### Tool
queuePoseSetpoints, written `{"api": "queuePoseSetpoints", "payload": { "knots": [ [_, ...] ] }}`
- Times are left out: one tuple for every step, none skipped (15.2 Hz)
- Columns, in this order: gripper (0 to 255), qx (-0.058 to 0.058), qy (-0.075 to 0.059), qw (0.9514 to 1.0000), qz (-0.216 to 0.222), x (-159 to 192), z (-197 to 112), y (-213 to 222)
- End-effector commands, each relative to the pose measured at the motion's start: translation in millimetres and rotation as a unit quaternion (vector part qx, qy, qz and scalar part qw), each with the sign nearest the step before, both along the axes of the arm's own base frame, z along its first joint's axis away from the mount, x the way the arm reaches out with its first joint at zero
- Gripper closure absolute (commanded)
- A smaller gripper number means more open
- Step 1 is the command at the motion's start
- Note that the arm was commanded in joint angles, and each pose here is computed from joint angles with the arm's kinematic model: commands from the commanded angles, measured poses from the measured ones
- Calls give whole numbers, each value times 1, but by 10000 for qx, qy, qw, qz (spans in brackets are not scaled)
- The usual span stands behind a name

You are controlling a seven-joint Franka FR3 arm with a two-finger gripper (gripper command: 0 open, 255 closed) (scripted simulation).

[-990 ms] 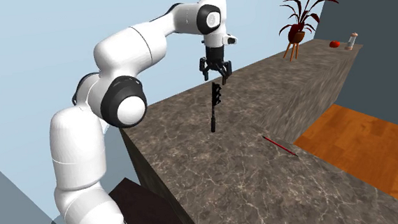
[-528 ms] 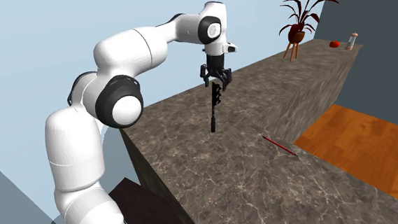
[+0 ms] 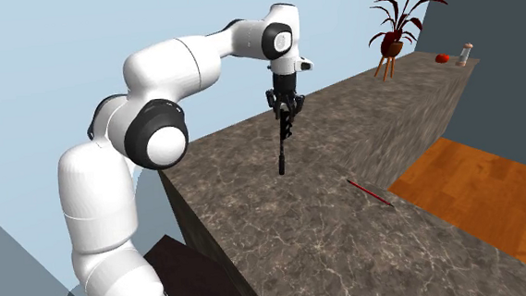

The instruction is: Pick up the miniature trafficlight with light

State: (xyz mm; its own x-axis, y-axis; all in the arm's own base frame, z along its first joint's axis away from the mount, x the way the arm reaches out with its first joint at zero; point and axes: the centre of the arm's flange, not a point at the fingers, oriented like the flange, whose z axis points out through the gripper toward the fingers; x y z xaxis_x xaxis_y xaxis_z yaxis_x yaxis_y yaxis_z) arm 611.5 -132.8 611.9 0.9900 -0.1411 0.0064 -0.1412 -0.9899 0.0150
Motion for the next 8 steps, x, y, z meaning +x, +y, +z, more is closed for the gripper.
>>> {"api": "queuePoseSetpoints", "payload": {
  "knots": [
    [255, -2, 11, 10000, -4, 0, -1, -1],
    [255, -2, 11, 10000, -4, 0, -1, -1],
    [255, -2, 11, 10000, -4, 1, -1, 0],
    [255, -2, 11, 10000, -4, 1, 4, 0],
    [255, -2, 11, 10000, -4, 1, 10, 0],
    [255, -2, 11, 10000, -4, 1, 15, 0],
    [255, -2, 11, 10000, -4, 1, 20, 0],
    [255, -2, 11, 10000, -4, 1, 25, 0]
  ]
}}
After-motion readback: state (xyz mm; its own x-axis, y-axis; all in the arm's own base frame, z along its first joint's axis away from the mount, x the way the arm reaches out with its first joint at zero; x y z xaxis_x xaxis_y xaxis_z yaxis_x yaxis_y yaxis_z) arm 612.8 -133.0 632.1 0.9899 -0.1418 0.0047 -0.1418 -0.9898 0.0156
